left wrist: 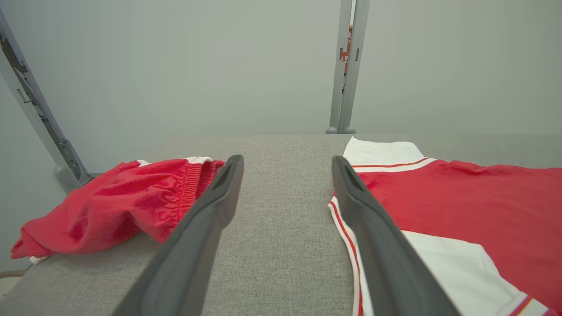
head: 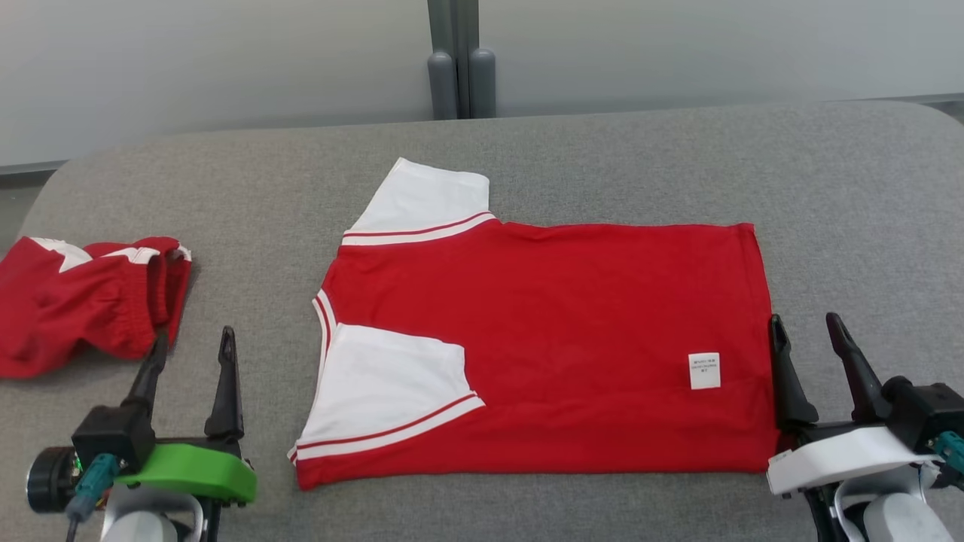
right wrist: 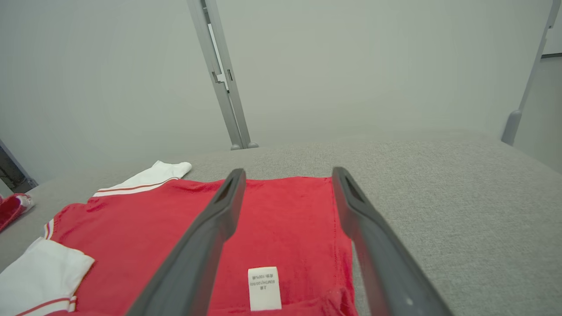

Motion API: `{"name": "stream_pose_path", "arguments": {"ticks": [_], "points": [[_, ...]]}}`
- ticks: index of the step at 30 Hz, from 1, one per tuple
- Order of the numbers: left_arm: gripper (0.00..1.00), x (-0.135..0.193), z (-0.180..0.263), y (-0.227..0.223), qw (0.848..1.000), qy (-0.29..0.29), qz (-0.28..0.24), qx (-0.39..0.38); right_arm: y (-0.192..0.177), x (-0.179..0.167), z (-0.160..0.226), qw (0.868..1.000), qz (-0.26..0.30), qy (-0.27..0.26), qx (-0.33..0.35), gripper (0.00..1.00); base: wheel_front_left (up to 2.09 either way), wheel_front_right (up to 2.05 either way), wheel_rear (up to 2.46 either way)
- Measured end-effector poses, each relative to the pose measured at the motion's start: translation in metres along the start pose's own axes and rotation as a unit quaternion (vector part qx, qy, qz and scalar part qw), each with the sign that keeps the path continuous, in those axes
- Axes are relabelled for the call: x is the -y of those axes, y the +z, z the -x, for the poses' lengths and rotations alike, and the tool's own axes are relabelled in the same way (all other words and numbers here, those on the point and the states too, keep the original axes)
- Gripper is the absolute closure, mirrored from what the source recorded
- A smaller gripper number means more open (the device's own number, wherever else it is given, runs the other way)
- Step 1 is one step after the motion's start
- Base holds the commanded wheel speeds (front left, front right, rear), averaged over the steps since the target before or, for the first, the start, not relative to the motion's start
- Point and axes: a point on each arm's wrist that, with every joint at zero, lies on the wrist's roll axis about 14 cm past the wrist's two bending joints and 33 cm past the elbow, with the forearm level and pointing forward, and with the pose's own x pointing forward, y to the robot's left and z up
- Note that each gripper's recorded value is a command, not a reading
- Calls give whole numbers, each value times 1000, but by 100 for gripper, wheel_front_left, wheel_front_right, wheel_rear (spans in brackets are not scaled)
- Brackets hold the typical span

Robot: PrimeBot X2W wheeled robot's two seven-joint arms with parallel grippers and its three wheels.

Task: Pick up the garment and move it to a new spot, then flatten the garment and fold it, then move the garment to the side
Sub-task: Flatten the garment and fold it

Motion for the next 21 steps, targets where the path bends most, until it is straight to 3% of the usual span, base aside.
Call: {"name": "stream_pose_path", "arguments": {"ticks": [6,13,21], "points": [[0,6,-40,20,999,-33,-27,24,10,14,-30,1000,17,-3,9,0,0,0,0],[0,35,-108,46,990,-112,-70,39,3,37,-77,998,44,-18,-32,0,0,0,0],[0,65,-183,42,979,-183,-90,-7,-32,49,-123,992,71,-23,-106,0,0,0,0]]}}
